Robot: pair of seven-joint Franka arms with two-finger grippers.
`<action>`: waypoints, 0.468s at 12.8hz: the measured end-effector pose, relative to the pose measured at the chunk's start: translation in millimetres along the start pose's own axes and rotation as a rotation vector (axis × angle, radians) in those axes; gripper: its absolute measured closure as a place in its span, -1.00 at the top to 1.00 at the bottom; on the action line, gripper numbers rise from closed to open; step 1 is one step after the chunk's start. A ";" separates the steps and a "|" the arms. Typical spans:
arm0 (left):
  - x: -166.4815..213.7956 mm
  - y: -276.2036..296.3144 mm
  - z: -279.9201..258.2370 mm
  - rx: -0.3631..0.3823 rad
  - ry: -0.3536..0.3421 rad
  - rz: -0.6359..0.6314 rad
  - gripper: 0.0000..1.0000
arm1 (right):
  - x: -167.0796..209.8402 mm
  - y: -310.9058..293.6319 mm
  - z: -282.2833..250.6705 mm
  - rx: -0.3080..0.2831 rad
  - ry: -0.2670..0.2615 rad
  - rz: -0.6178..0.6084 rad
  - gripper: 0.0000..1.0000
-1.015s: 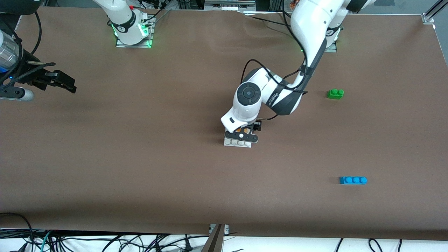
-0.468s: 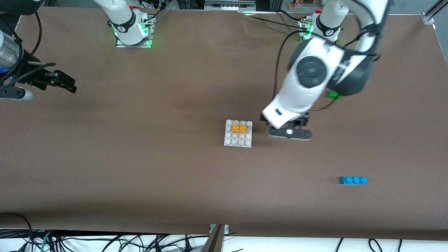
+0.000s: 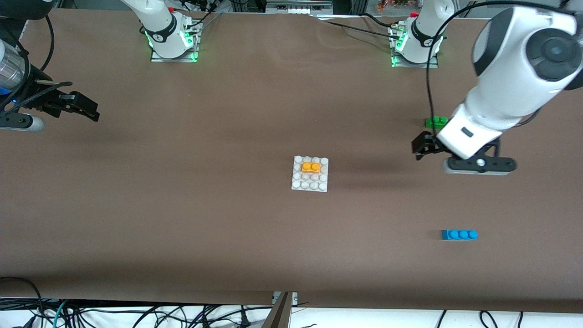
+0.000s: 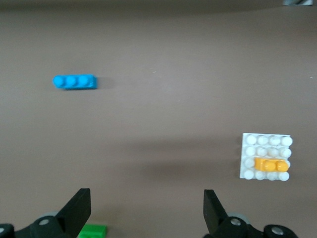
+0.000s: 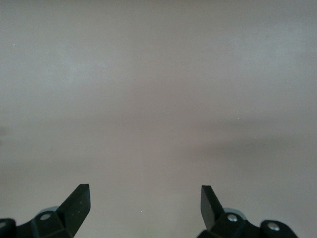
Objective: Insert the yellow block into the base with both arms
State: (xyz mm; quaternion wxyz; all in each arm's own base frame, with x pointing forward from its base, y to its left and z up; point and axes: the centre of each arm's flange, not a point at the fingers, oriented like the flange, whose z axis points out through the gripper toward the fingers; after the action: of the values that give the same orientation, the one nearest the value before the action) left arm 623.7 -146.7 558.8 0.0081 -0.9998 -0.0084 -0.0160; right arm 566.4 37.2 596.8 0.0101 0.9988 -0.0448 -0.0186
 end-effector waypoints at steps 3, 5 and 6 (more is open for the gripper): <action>0.1 -59.3 -18.0 0.005 -0.003 -0.081 1.00 | 0.1 0.3 -0.1 0.000 0.001 0.000 0.98; -3.8 -88.2 -22.8 0.011 -0.030 -0.097 1.00 | 0.7 0.1 -0.4 0.001 0.005 0.000 0.98; -5.1 -97.0 -22.8 0.013 -0.041 -0.104 1.00 | 1.7 0.0 -0.8 0.002 0.013 0.000 0.98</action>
State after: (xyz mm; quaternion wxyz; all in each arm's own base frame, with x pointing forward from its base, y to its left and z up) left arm 616.3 -50.2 583.0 0.0137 -0.9981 -0.0605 0.0044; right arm 568.1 37.1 597.6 0.0093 0.9989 -0.0449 -0.0122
